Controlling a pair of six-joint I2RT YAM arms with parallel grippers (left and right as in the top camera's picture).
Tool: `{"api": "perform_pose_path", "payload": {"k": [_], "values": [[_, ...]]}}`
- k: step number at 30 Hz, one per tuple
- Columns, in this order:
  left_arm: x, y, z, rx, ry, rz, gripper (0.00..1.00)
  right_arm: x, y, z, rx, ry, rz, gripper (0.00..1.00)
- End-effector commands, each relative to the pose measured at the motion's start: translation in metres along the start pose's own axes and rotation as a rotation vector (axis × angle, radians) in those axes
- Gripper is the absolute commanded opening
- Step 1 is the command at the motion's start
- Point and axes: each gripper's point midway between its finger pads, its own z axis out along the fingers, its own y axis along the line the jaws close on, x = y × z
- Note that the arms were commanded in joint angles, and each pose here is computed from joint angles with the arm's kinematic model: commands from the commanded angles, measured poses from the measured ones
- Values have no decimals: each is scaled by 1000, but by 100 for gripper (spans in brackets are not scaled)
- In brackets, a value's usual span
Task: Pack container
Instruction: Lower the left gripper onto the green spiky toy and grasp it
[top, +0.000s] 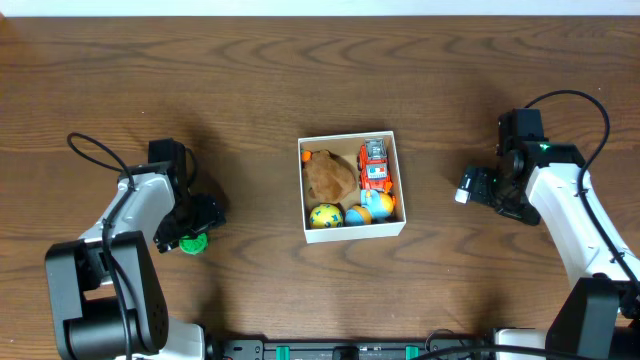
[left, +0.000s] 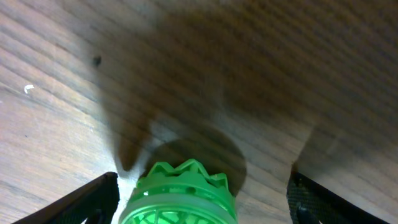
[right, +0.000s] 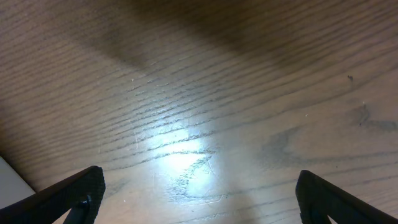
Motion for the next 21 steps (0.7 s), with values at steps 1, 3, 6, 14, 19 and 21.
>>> {"api": "perform_pose_path", "payload": {"k": [1, 3, 6, 14, 19, 21], "values": [[6, 4, 12, -26, 46, -1, 87, 0, -1, 0, -3, 1, -7, 99], [8, 5, 14, -29, 56, 0, 87, 1, -1, 0, -2, 2, -7, 99], [8, 5, 14, -30, 57, -1, 83, 1, -1, 0, -2, 2, -7, 99], [11, 6, 14, -35, 71, -4, 61, 0, -1, 0, -2, 2, -8, 99], [12, 6, 14, -36, 75, -3, 51, 1, -1, 0, -2, 2, -7, 99], [13, 7, 14, -37, 76, -3, 45, 1, -1, 0, -2, 2, -7, 99]]}}
